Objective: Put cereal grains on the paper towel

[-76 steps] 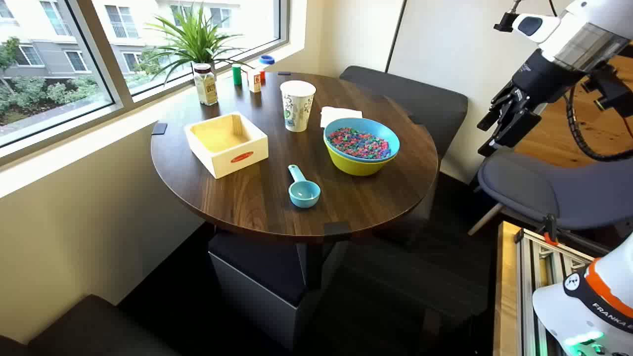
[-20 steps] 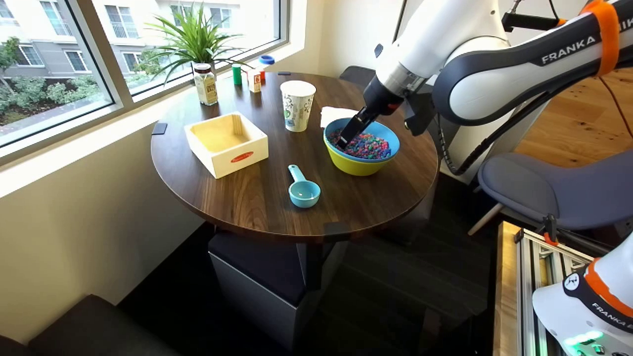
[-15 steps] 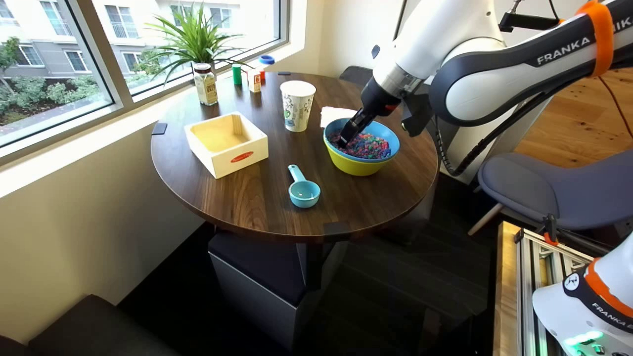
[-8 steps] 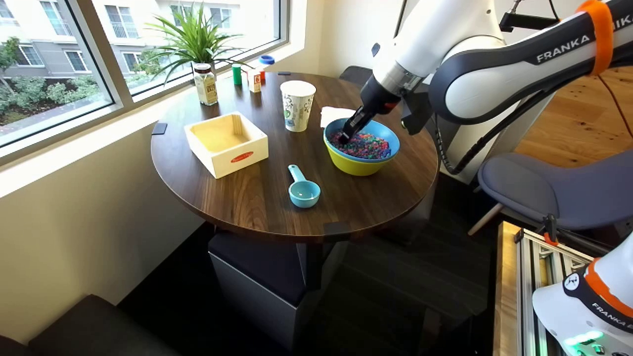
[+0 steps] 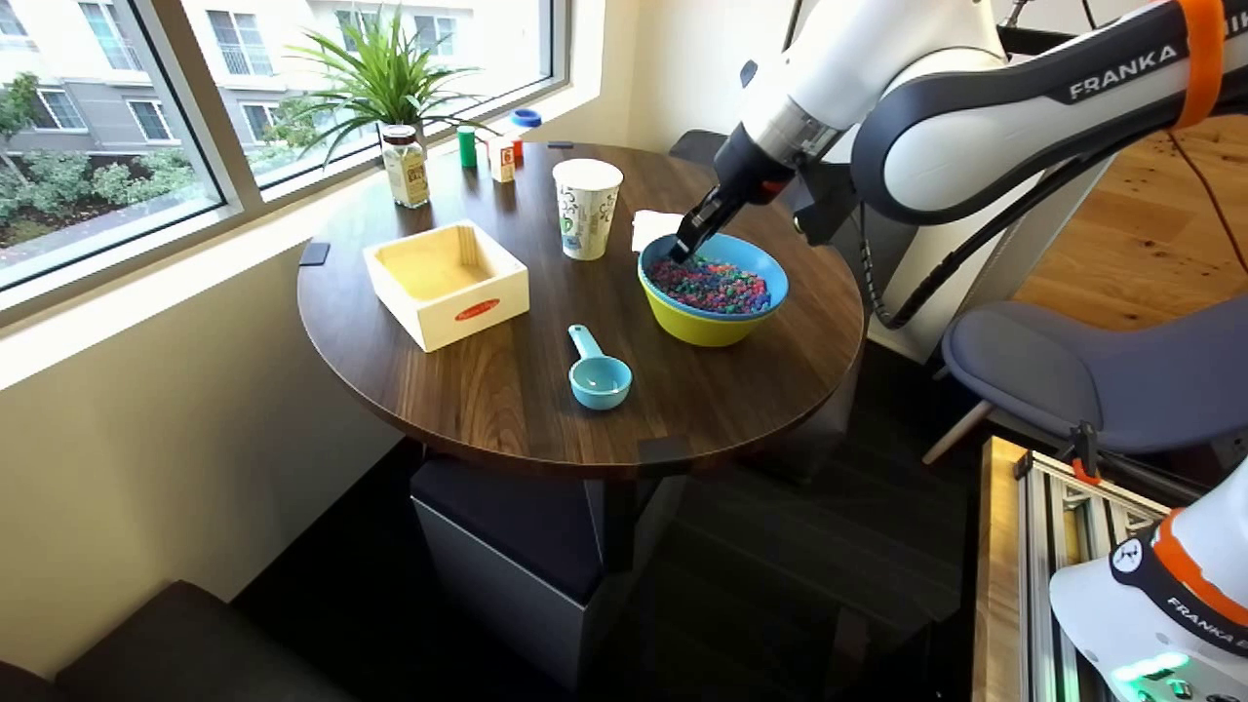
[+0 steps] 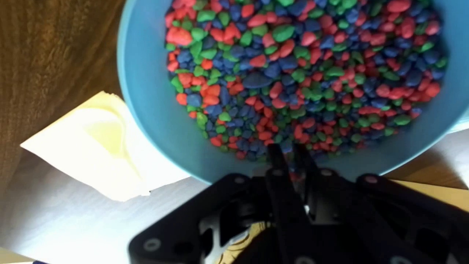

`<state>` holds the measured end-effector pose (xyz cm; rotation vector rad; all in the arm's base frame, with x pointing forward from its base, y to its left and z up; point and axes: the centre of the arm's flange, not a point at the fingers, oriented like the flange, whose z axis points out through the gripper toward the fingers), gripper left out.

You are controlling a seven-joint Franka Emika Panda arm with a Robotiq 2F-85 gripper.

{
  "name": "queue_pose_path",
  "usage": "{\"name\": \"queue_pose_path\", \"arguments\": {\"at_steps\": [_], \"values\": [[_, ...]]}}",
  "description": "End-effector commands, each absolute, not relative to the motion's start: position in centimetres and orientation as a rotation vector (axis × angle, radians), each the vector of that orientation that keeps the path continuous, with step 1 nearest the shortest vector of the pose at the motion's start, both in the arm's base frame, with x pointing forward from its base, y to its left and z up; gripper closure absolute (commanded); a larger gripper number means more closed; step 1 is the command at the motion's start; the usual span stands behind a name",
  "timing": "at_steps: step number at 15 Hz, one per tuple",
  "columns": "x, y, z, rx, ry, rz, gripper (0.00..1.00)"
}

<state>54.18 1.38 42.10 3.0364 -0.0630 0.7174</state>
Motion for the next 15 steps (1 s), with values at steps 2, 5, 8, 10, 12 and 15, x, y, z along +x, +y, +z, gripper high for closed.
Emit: {"name": "queue_pose_path", "arguments": {"at_steps": [2, 5, 8, 10, 12, 15], "values": [[54.0, -0.9, 44.2, 2.998, -0.157, 0.76, 0.97], [54.5, -4.0, 44.2, 2.975, -0.214, 0.765, 0.97], [54.9, -6.7, 43.2, 2.97, -0.231, 0.741, 0.97], [55.0, -8.1, 42.2, 2.969, -0.207, 0.725, 0.97], [55.1, -9.1, 41.4, 2.978, -0.164, 0.695, 0.97], [55.4, -10.2, 40.3, 2.982, -0.127, 0.664, 0.97]]}}
